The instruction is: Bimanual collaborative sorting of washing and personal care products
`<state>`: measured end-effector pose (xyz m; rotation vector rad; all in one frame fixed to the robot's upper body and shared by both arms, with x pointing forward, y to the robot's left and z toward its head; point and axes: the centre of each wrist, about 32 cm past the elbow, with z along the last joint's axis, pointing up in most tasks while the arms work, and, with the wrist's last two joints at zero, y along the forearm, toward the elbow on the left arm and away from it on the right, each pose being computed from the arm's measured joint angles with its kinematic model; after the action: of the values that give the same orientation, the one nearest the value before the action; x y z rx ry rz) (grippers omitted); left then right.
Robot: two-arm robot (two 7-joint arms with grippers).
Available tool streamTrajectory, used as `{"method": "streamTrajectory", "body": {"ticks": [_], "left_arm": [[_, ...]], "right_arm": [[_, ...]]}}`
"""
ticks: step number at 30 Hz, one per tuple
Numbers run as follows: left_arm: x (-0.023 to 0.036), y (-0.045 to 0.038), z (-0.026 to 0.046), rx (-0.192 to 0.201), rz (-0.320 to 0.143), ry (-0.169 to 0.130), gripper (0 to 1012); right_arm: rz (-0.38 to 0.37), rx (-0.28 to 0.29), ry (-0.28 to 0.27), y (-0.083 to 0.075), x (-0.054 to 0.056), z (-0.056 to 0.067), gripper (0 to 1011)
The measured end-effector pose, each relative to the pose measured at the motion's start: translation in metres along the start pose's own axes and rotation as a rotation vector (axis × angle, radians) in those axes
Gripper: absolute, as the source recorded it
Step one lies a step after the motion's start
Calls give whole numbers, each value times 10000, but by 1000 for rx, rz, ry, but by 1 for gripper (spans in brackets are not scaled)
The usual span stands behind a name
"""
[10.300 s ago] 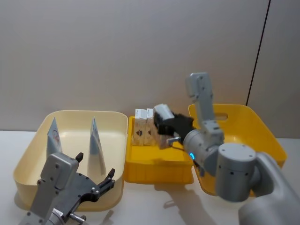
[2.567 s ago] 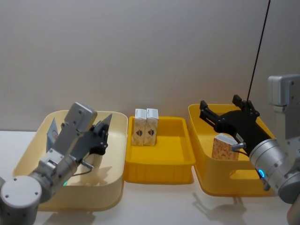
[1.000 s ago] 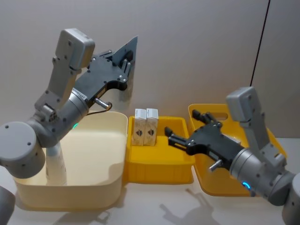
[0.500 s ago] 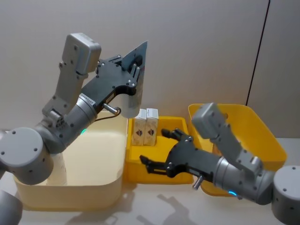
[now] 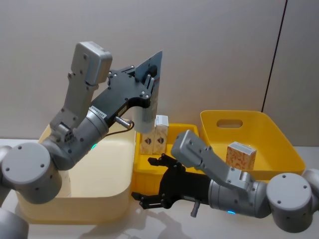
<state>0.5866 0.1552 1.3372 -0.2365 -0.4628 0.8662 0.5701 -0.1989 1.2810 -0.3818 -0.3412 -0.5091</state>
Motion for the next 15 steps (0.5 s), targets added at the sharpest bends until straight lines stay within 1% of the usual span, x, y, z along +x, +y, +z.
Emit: {"method": "streamTrajectory", "body": {"ticks": [6,10,15], "left_arm": [[-32,29,-14,7,5,9,125],[-46,48,-19,12,10,12,125],[-53,62,-25,15,15,12,125]], "right_arm": [[-1,7,-24,28,-12,-21,1001],[-23,27,-35,22,-26,-37,1001],[-71,72,-40,-32,-48,-51,1001]]}}
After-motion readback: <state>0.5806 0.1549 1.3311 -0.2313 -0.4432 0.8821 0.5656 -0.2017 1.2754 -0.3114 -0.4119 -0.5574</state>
